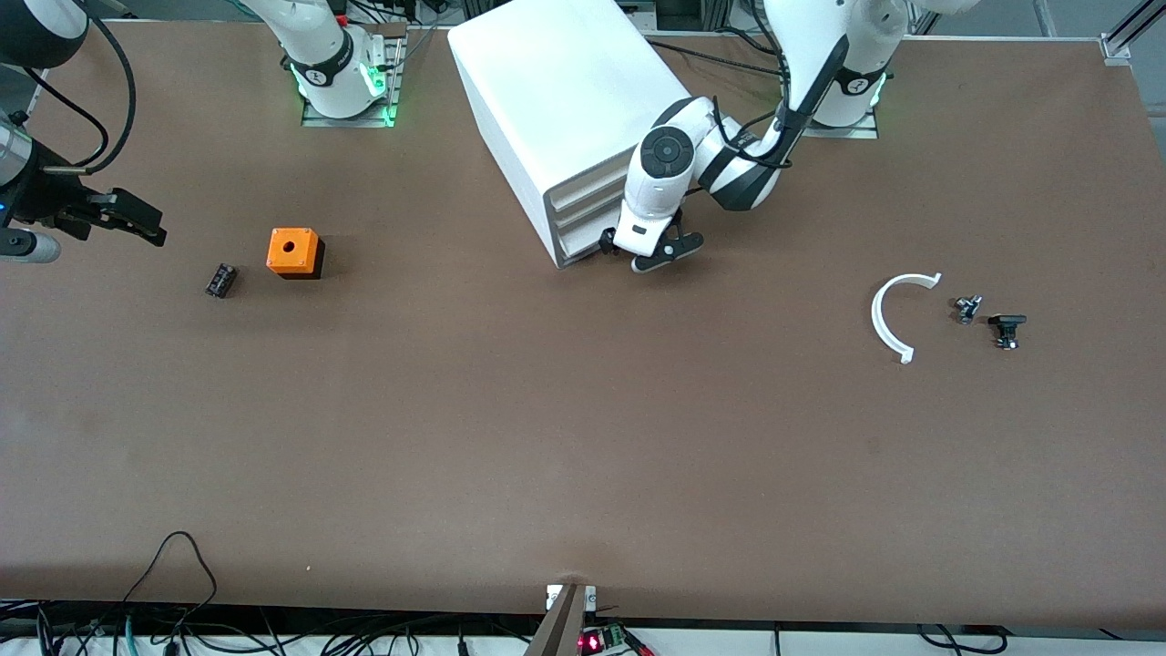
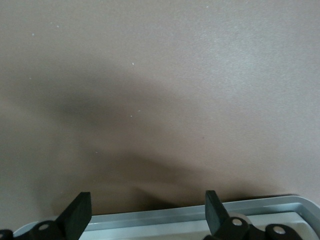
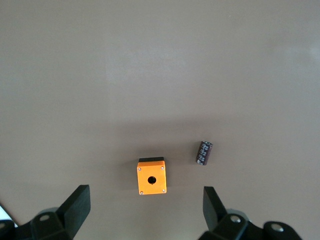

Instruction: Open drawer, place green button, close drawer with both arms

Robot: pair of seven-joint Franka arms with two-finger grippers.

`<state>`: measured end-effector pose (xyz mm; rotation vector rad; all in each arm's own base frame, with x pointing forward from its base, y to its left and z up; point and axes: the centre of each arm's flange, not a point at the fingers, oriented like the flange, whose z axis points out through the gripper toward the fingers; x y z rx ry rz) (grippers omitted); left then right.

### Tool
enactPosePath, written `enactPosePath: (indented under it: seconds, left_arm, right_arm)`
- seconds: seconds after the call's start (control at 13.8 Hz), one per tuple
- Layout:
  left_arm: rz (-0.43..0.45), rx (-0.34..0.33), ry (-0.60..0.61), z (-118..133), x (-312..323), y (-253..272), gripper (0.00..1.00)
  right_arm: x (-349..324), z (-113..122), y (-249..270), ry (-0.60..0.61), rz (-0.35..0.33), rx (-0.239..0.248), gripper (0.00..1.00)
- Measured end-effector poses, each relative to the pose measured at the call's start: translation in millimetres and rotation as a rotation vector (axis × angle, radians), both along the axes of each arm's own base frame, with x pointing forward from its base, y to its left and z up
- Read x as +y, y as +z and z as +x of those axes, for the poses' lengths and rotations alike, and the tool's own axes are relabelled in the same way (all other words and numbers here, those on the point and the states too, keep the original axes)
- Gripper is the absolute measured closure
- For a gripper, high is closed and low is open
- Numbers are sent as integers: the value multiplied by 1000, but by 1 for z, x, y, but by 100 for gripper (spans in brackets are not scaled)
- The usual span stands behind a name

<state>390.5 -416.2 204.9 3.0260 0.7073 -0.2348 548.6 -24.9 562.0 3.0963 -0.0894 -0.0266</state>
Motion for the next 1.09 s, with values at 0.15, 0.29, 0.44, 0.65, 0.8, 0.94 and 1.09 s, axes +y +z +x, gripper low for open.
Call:
enactPosePath:
  seconds: [0.15, 0.29, 0.44, 0.65, 0.8, 0.94, 1.09]
  left_arm:
    - [2, 2, 1, 0, 1, -1, 0]
    - [-5, -7, 7, 4, 1, 1, 0]
    - [-33, -47, 54, 30, 11, 17, 0]
    - [-78, -133, 102, 95, 64, 66, 0]
    - [-81, -167, 38, 129, 109, 106, 0]
    - [-66, -179, -58, 154, 158, 154, 0]
    - [-49, -177, -173, 167, 207, 207, 0]
  right_arm:
    - [0, 0, 0, 2, 0, 1, 0]
    - [0, 0, -1, 2, 0, 1, 0]
    - [0, 0, -1, 2, 0, 1, 0]
    - [0, 0, -1, 2, 0, 2, 0]
    - [0, 0, -1, 2, 0, 2, 0]
    - [0, 0, -1, 1, 0, 2, 0]
    - [0, 0, -1, 2, 0, 2, 0]
